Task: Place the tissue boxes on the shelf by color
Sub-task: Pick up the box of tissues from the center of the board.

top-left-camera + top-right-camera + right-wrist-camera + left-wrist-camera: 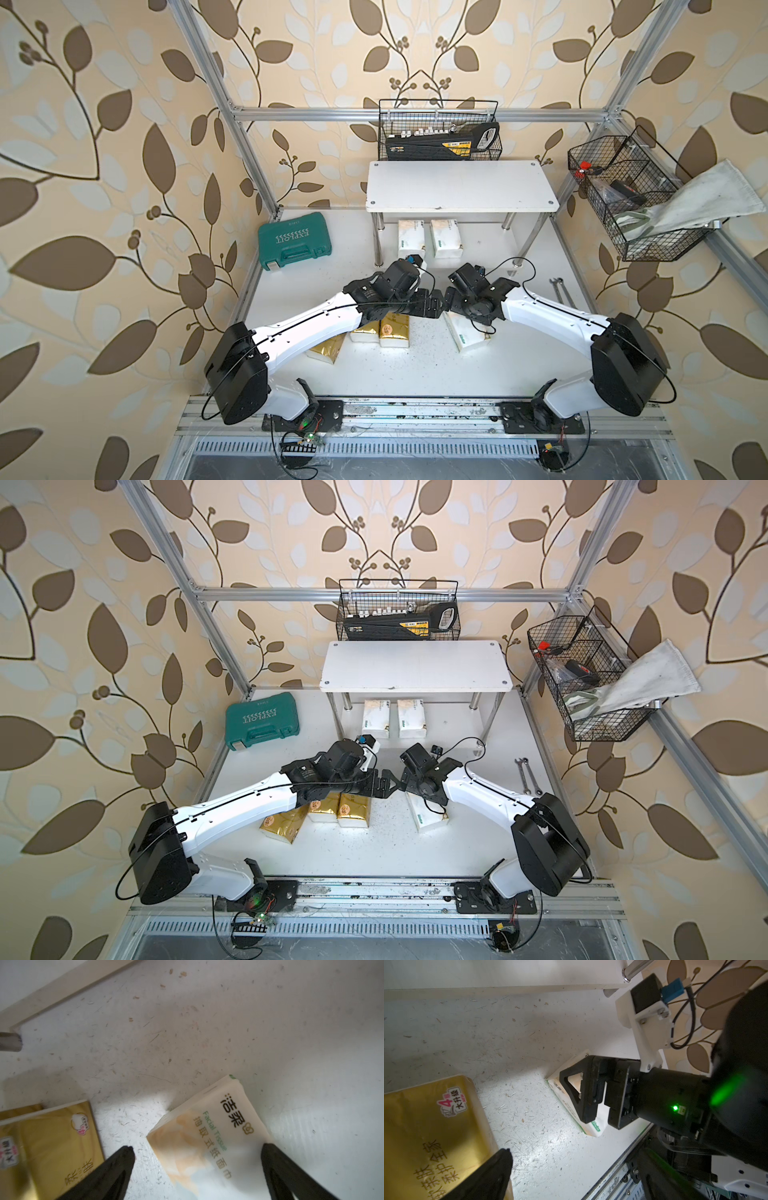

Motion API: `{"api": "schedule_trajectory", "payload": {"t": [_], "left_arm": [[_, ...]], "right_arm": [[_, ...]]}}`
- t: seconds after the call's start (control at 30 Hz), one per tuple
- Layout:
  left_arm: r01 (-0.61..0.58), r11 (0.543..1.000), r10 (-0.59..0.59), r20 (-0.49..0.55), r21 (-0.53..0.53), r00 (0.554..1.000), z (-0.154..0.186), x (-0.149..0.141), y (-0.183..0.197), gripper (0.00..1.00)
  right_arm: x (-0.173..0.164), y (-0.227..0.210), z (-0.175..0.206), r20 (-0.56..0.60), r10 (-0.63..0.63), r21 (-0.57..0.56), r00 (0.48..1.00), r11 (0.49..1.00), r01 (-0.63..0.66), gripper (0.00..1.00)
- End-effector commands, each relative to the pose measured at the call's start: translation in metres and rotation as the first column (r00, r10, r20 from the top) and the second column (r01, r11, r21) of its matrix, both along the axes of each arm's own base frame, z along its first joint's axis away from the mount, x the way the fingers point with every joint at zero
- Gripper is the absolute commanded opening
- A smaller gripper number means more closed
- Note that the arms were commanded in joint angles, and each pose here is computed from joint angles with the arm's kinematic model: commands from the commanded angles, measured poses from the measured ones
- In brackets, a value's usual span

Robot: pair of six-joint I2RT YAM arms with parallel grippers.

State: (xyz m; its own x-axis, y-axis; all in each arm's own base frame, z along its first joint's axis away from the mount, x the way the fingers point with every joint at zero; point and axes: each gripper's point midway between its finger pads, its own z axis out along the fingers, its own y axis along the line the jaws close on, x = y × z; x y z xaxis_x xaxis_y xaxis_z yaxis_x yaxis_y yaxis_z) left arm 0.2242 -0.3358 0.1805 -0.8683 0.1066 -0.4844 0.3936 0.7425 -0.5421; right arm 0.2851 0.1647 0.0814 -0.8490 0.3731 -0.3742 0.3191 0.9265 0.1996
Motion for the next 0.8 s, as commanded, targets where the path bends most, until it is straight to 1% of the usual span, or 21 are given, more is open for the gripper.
{"api": "schedule_trajectory", "payload": {"t": [0.0,0.03,0.1,0.2,0.27,0.37,0.5,0.77], "left_arm": [[0.014,1.000,-0.013,0.056,-0.024,0.998,0.025,0.001,0.000,0.99],[0.017,1.000,-0.016,0.057,-0.024,0.998,0.026,0.000,0.001,0.99],[0.022,1.000,-0.021,0.062,-0.021,0.998,0.028,-0.002,0.003,0.99],[0.022,1.000,-0.021,0.076,-0.017,0.997,0.032,-0.004,0.009,0.99],[0.023,1.000,-0.021,0.085,-0.013,0.996,0.034,-0.005,0.012,0.99],[0.020,1.000,-0.018,0.100,-0.010,0.995,0.038,-0.007,0.017,0.99],[0.018,1.000,-0.017,0.106,-0.005,0.994,0.040,-0.008,0.020,0.99],[0.011,1.000,-0.010,0.104,-0.001,0.994,0.039,-0.009,0.023,0.99]], "right_arm": [[-0.009,-0.010,0.016,0.022,0.048,-0.027,0.999,0.999,-0.047,0.99],[-0.011,-0.014,0.020,0.033,0.066,-0.041,0.997,0.997,-0.065,0.99],[-0.017,-0.022,0.025,0.046,0.147,-0.090,0.988,0.986,-0.142,0.99],[-0.026,-0.028,0.021,0.033,0.282,-0.156,0.959,0.949,-0.274,0.99],[-0.033,-0.029,0.015,0.004,0.360,-0.178,0.933,0.918,-0.353,0.99],[-0.041,-0.027,0.004,-0.037,0.428,-0.176,0.903,0.887,-0.428,0.99],[-0.047,-0.024,-0.007,-0.072,0.455,-0.156,0.888,0.874,-0.461,0.99],[-0.052,-0.017,-0.024,-0.088,0.448,-0.102,0.890,0.884,-0.455,0.99]]}}
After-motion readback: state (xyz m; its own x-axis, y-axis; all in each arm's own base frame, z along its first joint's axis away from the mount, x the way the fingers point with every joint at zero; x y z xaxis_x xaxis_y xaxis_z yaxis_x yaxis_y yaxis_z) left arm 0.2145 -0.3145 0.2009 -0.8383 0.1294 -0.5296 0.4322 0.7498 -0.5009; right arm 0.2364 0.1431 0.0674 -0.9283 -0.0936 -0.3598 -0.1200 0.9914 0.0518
